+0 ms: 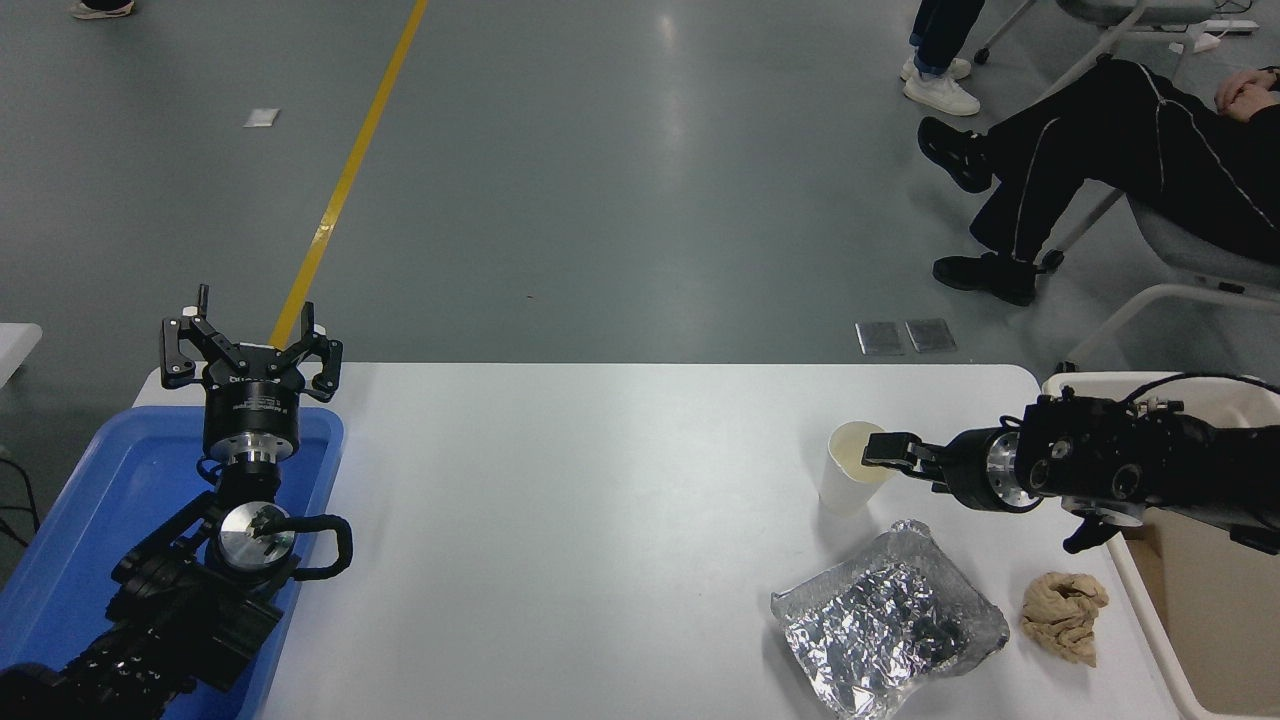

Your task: Pick up paper cup place in dustbin

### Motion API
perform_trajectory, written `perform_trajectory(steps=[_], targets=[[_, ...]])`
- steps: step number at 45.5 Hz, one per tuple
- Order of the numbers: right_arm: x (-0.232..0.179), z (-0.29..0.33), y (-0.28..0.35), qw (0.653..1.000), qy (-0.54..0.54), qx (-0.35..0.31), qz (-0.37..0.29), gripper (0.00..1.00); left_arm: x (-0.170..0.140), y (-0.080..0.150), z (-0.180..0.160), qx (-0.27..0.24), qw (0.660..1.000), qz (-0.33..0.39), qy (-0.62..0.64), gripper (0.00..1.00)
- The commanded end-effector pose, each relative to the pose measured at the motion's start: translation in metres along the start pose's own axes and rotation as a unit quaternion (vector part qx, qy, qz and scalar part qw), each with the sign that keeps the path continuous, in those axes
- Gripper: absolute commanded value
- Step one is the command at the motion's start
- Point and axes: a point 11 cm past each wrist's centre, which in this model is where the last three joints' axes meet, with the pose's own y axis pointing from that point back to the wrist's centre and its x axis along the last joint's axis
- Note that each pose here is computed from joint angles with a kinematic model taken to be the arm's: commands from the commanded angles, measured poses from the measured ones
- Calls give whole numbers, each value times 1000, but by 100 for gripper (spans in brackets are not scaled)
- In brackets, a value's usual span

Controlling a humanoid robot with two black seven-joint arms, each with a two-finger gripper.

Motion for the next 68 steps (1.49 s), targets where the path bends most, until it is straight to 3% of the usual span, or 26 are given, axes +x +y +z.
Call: perform_trajectory(steps=[1, 4, 25, 35, 45, 68], targets=[[-5, 0, -13, 1000, 12, -13, 0, 34, 0, 0, 0, 0, 1000, 0, 0, 99], [-2, 2, -12, 1000, 12, -20, 3, 0, 0, 0, 0, 0, 1000, 0, 0, 99], [34, 11, 27, 999, -13, -38, 15, 0, 0, 0, 0, 0, 1000, 0, 0, 99], [56, -7, 104, 1000, -19, -9, -10, 0, 0, 0, 0, 0, 1000, 0, 0, 99], [47, -40, 189, 998, 40, 19, -53, 0, 0, 0, 0, 0, 1000, 0, 0, 99], [75, -99, 341, 988, 102, 40, -112, 0, 1, 0, 1, -1, 1000, 1, -1, 99]])
